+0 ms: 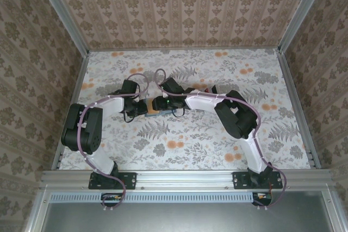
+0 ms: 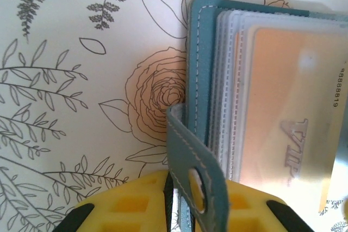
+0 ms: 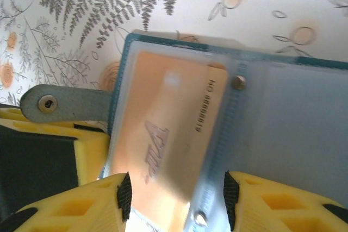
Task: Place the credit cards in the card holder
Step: Insert the credit card into the card slot, then rotate the card holder at the center of the table, then pick up the credit card from the storage box.
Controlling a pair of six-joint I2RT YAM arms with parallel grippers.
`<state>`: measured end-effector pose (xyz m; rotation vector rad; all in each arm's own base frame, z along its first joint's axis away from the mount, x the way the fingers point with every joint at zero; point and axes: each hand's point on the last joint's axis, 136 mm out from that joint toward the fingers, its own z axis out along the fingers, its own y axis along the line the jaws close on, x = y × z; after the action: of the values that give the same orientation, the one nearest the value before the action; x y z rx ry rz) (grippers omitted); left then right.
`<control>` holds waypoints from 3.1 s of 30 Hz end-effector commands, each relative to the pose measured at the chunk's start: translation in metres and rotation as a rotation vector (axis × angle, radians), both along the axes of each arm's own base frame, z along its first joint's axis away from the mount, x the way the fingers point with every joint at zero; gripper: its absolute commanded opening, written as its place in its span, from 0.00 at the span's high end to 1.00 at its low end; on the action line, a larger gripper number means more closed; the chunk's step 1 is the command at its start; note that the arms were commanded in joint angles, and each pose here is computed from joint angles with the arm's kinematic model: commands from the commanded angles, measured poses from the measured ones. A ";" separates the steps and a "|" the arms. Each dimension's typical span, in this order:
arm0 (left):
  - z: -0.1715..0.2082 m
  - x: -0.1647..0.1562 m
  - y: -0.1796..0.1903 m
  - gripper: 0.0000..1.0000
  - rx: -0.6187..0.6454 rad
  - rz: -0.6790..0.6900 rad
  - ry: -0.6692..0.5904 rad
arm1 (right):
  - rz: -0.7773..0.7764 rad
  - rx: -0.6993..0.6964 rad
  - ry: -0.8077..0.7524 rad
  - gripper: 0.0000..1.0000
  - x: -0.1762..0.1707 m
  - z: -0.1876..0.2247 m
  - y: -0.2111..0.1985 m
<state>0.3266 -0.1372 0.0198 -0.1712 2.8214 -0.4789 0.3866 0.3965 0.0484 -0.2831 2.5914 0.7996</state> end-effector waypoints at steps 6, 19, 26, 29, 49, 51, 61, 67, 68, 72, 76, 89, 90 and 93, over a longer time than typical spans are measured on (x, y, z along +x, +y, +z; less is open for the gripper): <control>0.038 0.004 -0.003 0.78 0.026 -0.046 -0.041 | -0.029 -0.024 -0.031 0.49 0.005 0.037 -0.039; 0.068 0.079 -0.007 0.72 0.034 -0.071 -0.126 | 0.046 -0.017 0.133 0.64 -0.061 -0.010 -0.041; 0.033 0.086 -0.010 0.74 0.025 -0.091 -0.051 | -0.005 -0.033 0.142 0.65 -0.048 -0.030 -0.049; 0.026 0.076 -0.011 0.76 0.016 -0.094 -0.032 | -0.034 -0.022 0.138 0.65 -0.033 -0.033 -0.052; 0.009 -0.034 -0.051 0.79 -0.038 -0.098 0.073 | 0.009 0.003 0.174 0.65 0.039 -0.040 -0.037; 0.007 -0.044 -0.073 0.80 -0.051 -0.137 0.066 | 0.040 0.009 0.204 0.65 0.037 -0.046 -0.031; 0.013 -0.027 -0.150 0.80 -0.131 -0.224 0.012 | 0.190 0.059 0.228 0.63 0.032 -0.033 -0.012; 0.038 -0.018 -0.158 0.80 -0.123 -0.251 -0.061 | 0.120 0.069 0.170 0.62 0.054 -0.006 -0.043; 0.045 -0.016 -0.154 0.79 -0.109 -0.255 -0.088 | 0.110 0.073 0.153 0.61 0.059 0.003 -0.048; 0.075 -0.012 -0.145 0.75 -0.088 -0.262 -0.188 | 0.065 0.097 0.076 0.58 0.072 0.044 -0.069; 0.097 -0.004 -0.140 0.70 -0.079 -0.257 -0.273 | 0.004 0.075 -0.006 0.54 0.076 0.078 -0.096; 0.106 0.044 -0.182 0.61 -0.205 -0.321 -0.279 | -0.389 -0.070 -0.082 0.50 0.045 0.100 -0.267; 0.103 0.047 -0.188 0.60 -0.217 -0.329 -0.268 | -0.418 -0.083 -0.075 0.49 0.042 0.097 -0.280; 0.096 0.055 -0.204 0.60 -0.246 -0.353 -0.242 | -0.488 -0.108 -0.040 0.49 0.036 0.085 -0.310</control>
<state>0.3771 -0.3222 0.1125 0.2536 2.5655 -0.7768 0.4305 0.1126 0.1390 0.2130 2.5004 0.5580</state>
